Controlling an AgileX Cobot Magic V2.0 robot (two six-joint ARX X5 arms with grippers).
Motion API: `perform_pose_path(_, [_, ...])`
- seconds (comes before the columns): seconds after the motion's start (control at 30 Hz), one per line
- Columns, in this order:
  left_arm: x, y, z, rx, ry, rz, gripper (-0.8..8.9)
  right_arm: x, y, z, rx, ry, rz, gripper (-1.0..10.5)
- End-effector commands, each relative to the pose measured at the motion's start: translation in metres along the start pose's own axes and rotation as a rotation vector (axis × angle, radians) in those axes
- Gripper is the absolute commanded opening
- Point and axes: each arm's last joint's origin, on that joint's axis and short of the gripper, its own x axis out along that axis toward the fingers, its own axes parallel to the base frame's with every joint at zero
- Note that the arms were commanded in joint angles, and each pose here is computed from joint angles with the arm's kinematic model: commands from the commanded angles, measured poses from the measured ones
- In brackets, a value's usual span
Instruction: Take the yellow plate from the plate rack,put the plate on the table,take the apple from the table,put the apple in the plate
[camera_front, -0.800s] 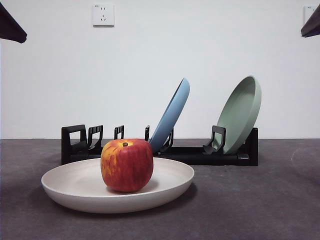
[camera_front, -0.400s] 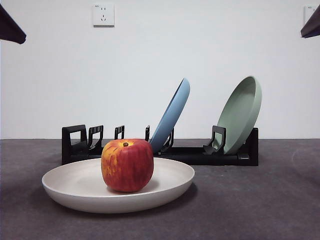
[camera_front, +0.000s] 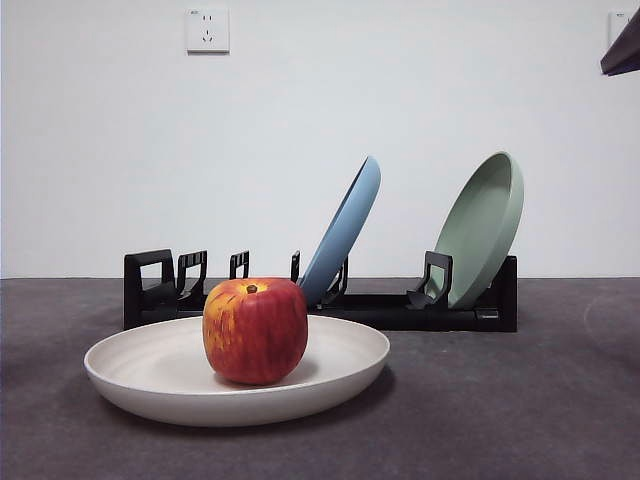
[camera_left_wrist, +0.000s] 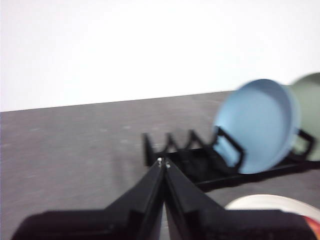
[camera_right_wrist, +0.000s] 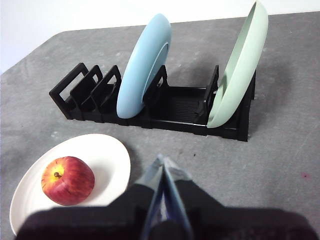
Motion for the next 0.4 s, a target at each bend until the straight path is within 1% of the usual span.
perform_pose_path(0.03, [0.003, 0.009, -0.016, 0.027, 0.006, 0.048, -0.03, 0.001, -0.001, -0.002, 0.009, 0.001, -0.004, 0.0])
perform_pose_path(0.23, [0.010, 0.021, -0.048, 0.051, -0.010, 0.101, -0.03, 0.001, -0.001, -0.002, 0.009, 0.001, -0.004, 0.0])
perform_pose_path(0.4, [0.013, 0.025, -0.074, 0.058, -0.006, 0.138, -0.03, 0.001, -0.001, -0.002, 0.009, 0.001, -0.004, 0.0])
